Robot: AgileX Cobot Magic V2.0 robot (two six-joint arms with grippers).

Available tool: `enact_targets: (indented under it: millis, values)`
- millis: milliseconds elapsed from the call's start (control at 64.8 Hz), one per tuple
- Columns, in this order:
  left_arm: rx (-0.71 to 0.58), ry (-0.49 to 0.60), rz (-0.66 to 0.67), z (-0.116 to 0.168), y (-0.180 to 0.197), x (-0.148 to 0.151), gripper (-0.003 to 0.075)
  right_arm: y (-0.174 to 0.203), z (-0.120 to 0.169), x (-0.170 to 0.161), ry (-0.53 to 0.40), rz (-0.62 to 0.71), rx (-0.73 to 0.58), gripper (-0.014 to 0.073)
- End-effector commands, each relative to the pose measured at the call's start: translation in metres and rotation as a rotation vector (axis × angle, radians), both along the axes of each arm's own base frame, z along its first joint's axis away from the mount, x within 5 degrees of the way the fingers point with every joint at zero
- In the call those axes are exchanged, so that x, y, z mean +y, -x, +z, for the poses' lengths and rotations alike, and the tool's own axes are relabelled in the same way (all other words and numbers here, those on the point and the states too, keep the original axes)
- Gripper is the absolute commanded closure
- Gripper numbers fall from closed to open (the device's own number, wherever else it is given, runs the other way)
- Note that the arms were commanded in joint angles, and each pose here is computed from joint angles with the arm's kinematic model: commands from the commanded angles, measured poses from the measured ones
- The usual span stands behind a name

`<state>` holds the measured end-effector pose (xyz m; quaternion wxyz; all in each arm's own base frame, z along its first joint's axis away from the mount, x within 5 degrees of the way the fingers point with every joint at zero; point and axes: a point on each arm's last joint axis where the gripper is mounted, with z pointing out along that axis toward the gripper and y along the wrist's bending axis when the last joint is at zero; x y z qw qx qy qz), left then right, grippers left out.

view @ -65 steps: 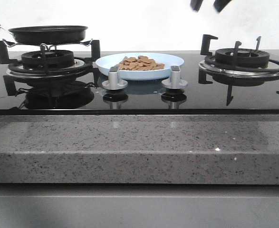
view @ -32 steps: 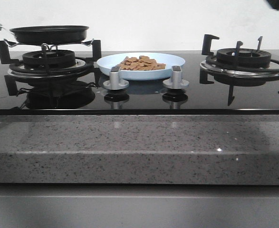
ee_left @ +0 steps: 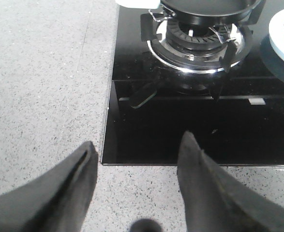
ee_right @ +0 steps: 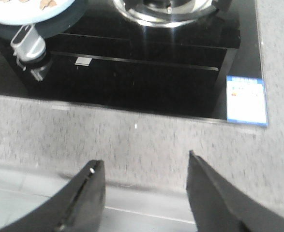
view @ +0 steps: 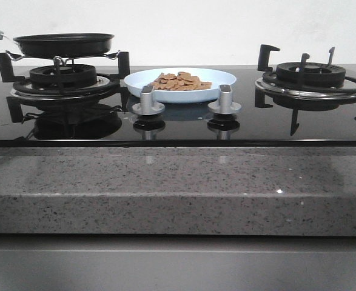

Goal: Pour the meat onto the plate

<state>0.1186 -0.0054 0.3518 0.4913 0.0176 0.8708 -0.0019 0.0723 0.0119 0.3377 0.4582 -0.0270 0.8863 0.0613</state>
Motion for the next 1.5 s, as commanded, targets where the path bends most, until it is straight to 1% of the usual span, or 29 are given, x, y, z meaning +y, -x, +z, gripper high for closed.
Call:
enact_targets:
  millis: [0,93,139,170,216,340,386,417,478,1034,1096,1158,1204,1250,1312,1343,1374,1420,1482]
  values:
    - [-0.121,0.022,-0.006,0.013,-0.001,-0.001,0.0354,0.007,0.008,-0.003,-0.005,-0.013,-0.091,0.0182]
    - [-0.120,0.026,-0.007,0.013,-0.001,-0.001,0.0360,0.010,0.007,-0.003,-0.007,-0.013,-0.100,0.0187]
    - [-0.120,0.026,-0.007,0.013,-0.001,-0.001,0.0385,0.011,0.006,-0.003,-0.006,-0.013,-0.098,0.0207]
    - [-0.122,0.026,-0.007,0.013,-0.001,-0.001,0.0420,0.011,0.006,-0.003,-0.006,-0.013,-0.098,0.0235]
    - [-0.122,0.026,-0.007,0.013,-0.001,-0.001,0.0475,0.010,0.007,-0.003,-0.006,-0.013,-0.099,0.0314]
    - [-0.124,0.026,-0.007,0.013,-0.001,-0.002,0.0657,0.010,0.007,-0.003,-0.007,-0.013,-0.101,0.0502]
    - [-0.124,0.026,-0.007,0.013,-0.001,-0.002,0.0708,0.010,0.007,-0.003,-0.007,-0.013,-0.101,0.0568]
    - [-0.124,0.026,-0.007,0.013,-0.001,-0.002,0.0738,0.010,0.007,-0.003,-0.007,-0.013,-0.101,0.0602]
    - [-0.137,0.027,-0.008,0.014,-0.001,-0.002,0.0741,0.010,0.007,-0.003,-0.007,-0.013,-0.102,0.0668]
    - [-0.150,0.034,-0.010,0.015,-0.002,-0.002,0.0741,0.010,0.007,-0.003,-0.008,-0.013,-0.102,0.0666]
    - [-0.174,0.034,-0.012,0.014,0.001,-0.002,0.0741,0.010,0.007,-0.003,-0.008,-0.013,-0.102,0.0666]
    - [-0.244,0.027,0.000,0.014,0.010,0.001,0.0741,0.010,0.007,-0.003,-0.008,-0.013,-0.102,0.0666]
    - [-0.263,0.040,0.008,0.007,0.018,0.002,0.0741,0.010,0.007,-0.003,-0.008,-0.013,-0.102,0.0666]
    - [-0.264,0.055,0.020,-0.009,0.027,0.003,0.0741,0.010,0.007,-0.003,-0.008,-0.013,-0.102,0.0666]
    - [-0.297,0.065,0.040,-0.031,0.036,0.005,0.0741,0.010,0.007,-0.003,-0.008,-0.013,-0.102,0.0666]
    - [-0.318,0.067,0.045,-0.042,0.040,0.005,0.0741,0.010,0.007,-0.003,-0.008,-0.013,-0.102,0.0666]
    - [-0.366,0.076,0.048,-0.050,0.045,0.005,0.0741,0.010,0.007,-0.003,-0.008,-0.013,-0.102,0.0666]
    - [-0.403,0.084,0.053,-0.071,0.050,0.006,0.0741,0.010,0.007,-0.003,-0.008,-0.013,-0.102,0.0666]
    - [-0.460,0.118,0.054,-0.089,0.055,0.005,0.0741,0.010,0.007,-0.003,-0.008,-0.013,-0.102,0.0666]
